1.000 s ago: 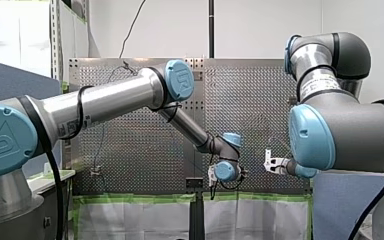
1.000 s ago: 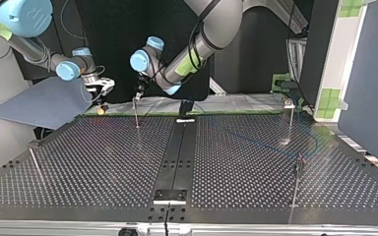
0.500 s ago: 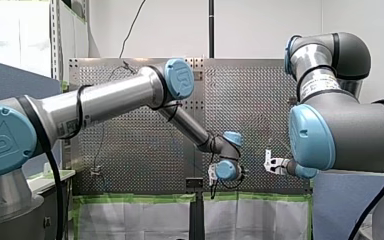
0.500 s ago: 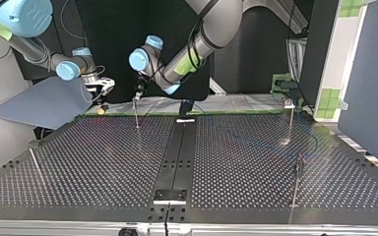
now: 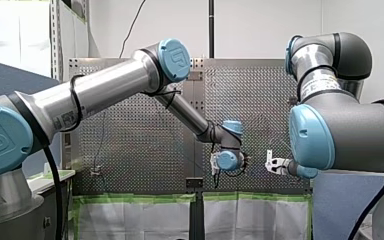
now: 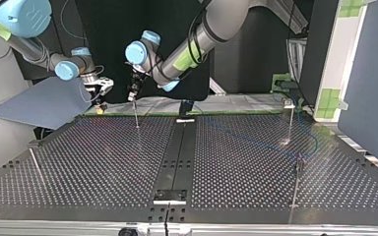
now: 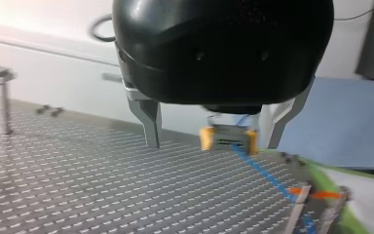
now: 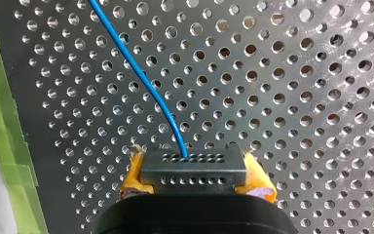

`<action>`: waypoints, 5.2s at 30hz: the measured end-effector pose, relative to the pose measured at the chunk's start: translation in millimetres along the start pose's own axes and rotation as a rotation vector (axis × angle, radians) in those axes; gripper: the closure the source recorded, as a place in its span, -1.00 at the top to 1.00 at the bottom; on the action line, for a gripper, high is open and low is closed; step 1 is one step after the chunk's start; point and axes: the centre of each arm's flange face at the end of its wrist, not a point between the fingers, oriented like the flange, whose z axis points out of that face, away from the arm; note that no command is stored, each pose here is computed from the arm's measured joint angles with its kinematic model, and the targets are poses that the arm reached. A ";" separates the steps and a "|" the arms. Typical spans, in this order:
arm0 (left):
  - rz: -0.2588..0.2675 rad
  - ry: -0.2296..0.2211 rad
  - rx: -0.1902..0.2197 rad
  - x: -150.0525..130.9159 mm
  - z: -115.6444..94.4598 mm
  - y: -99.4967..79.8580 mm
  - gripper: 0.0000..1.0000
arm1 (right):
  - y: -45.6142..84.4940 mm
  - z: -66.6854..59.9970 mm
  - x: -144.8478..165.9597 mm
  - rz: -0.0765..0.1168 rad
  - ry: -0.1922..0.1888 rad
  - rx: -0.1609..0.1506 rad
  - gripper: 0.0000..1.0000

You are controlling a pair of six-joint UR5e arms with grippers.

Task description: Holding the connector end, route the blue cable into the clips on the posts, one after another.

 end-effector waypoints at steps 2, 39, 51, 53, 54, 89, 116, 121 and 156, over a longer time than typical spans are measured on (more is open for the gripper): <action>-0.025 -0.019 -0.019 -9.2 -0.1 6.2 1.00 | 0.0 0.0 0.0 0.000 0.000 0.000 -1.00; -0.203 -0.088 -0.129 -125.6 -52.8 94.0 1.00 | -2.8 -0.3 -4.2 0.008 -0.007 0.019 -1.00; -0.199 -0.177 -0.150 -161.4 -81.3 104.9 1.00 | -3.5 -0.3 -6.0 0.009 -0.009 0.019 -1.00; -0.197 -0.182 -0.151 -166.3 -88.0 106.1 1.00 | -3.5 -0.3 -6.3 0.009 -0.009 0.019 -1.00; -0.195 -0.183 -0.152 -168.2 -90.9 106.7 1.00 | -3.6 -0.3 -6.5 0.009 -0.010 0.019 -1.00; -0.273 -0.323 -0.170 -231.3 -192.3 144.3 1.00 | -8.5 0.3 -9.3 0.010 -0.014 0.028 -1.00; -0.270 -0.360 -0.181 -208.6 -251.0 182.6 1.00 | -7.5 -2.5 40.8 -0.034 -0.006 0.016 -1.00; -0.261 -0.315 -0.169 -175.1 -256.2 185.1 1.00 | -8.9 -4.4 66.7 -0.050 0.011 0.014 -1.00; -0.217 -0.181 -0.204 -95.8 -307.2 205.9 1.00 | -6.3 -29.8 149.1 -0.083 0.136 -0.050 -1.00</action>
